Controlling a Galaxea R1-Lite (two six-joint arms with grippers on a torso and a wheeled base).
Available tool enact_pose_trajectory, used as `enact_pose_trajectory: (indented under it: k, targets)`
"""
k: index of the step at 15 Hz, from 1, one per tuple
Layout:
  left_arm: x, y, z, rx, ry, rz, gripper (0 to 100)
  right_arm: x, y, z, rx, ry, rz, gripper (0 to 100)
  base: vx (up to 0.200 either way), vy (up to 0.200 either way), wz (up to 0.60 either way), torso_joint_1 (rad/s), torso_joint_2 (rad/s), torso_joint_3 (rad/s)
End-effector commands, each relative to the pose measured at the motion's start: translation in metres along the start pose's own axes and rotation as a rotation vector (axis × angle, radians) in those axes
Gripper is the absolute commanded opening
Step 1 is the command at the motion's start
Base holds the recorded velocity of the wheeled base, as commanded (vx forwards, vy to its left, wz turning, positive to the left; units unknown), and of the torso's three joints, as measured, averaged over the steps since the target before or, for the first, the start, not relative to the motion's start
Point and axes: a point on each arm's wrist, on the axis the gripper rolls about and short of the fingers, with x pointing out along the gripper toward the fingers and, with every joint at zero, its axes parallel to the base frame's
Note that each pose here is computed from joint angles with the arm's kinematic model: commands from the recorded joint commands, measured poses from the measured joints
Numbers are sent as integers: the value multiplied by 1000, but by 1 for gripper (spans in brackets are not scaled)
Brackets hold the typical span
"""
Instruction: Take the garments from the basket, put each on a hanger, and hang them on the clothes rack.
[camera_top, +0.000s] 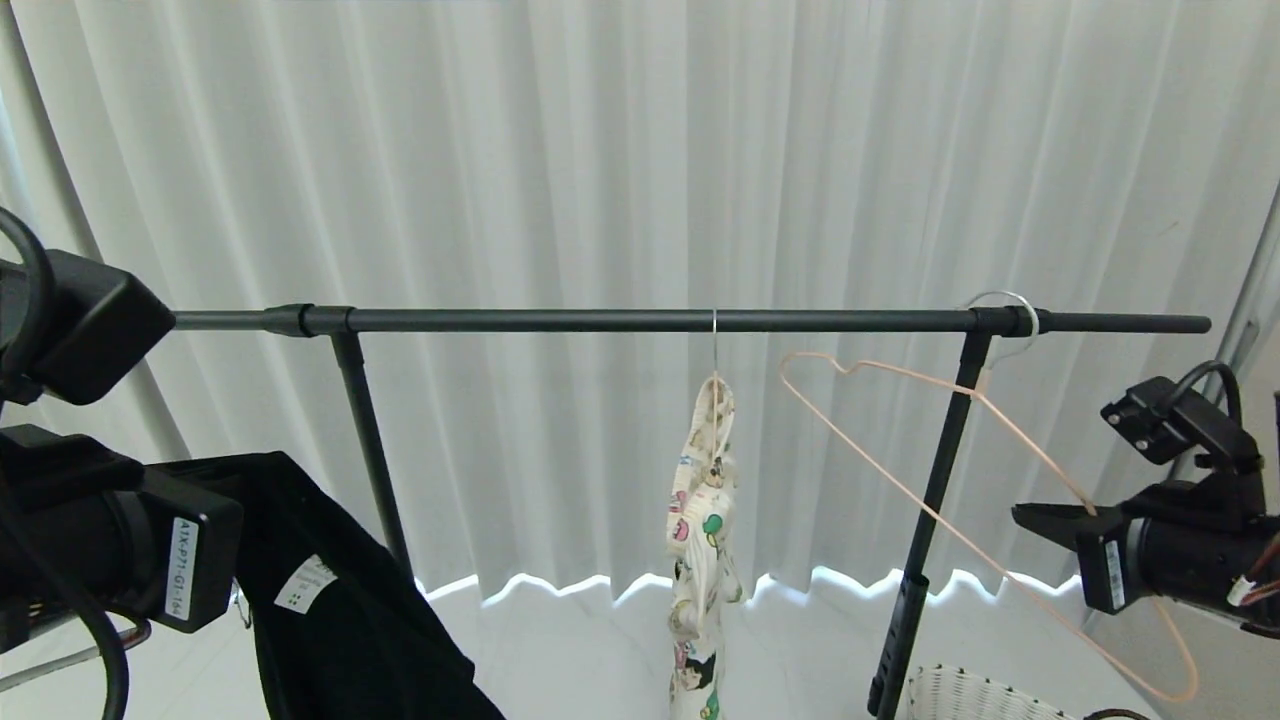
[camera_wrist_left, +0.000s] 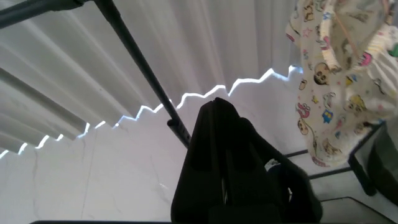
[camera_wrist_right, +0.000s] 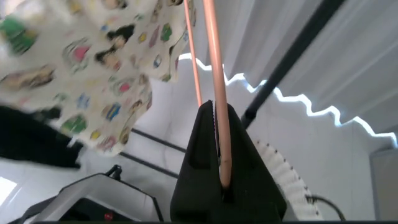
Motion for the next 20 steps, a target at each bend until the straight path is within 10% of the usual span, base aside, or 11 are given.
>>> enact_pose_trajectory:
  k: [1, 15, 20]
  targets:
    - [0, 0, 0, 1, 1, 1, 0, -24, 3, -3, -8, -39, -1, 0, -200, 0, 0, -2, 2, 2]
    - [27, -21, -9, 71, 113, -39, 0, -52, 44, -8, -122, -65, 245, 0, -129, 0, 0, 1, 0, 1]
    - [95, -52, 38, -141, 163, 94, 0, -64, 88, -6, -62, -15, 528, 0, 0, 0, 0, 0, 0, 0]
